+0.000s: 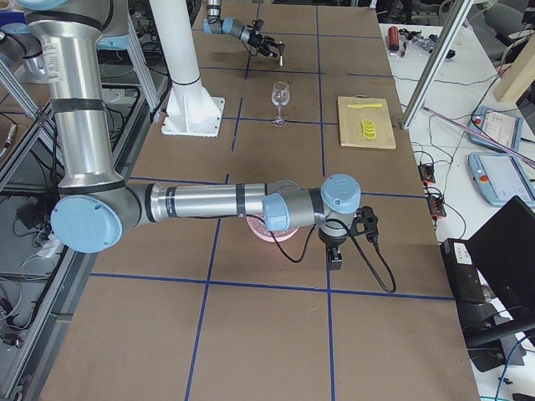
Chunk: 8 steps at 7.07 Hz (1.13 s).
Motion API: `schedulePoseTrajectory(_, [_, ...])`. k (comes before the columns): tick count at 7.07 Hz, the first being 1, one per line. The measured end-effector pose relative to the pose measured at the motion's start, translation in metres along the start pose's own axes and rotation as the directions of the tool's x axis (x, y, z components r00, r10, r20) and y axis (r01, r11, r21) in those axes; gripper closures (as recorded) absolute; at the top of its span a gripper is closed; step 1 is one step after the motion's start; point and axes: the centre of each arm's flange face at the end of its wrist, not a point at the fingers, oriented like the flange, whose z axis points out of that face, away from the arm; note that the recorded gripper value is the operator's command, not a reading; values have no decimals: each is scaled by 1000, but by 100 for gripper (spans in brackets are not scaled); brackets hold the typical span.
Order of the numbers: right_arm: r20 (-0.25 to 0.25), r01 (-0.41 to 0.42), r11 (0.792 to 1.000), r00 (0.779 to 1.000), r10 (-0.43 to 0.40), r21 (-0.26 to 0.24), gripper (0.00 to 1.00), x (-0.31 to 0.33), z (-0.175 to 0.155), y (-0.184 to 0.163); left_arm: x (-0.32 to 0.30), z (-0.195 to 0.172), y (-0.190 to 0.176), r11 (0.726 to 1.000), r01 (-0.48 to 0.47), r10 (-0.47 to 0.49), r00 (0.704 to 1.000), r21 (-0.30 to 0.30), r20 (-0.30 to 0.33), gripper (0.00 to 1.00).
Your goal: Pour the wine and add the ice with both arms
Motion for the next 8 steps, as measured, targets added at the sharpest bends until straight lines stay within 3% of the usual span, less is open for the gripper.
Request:
schedulePoseTrajectory(1, [0, 1, 1000, 1000, -1, 0, 0, 0, 0, 0, 3, 4, 6, 1000, -7, 7, 1000, 6, 5, 7])
schedulePoseTrajectory(3, [0, 1, 1000, 1000, -1, 0, 0, 0, 0, 0, 0, 10, 9, 1000, -14, 14, 1000, 17, 18, 21])
schedulePoseTrajectory(6, [1, 0, 1000, 1000, 0, 1, 0, 0, 0, 0, -6, 15, 7, 1000, -17, 16, 999, 25, 31, 23])
schedulePoseTrajectory(8, [1, 0, 1000, 1000, 0, 2, 0, -1, -1, 0, -8, 17, 6, 999, -17, 16, 999, 27, 36, 32])
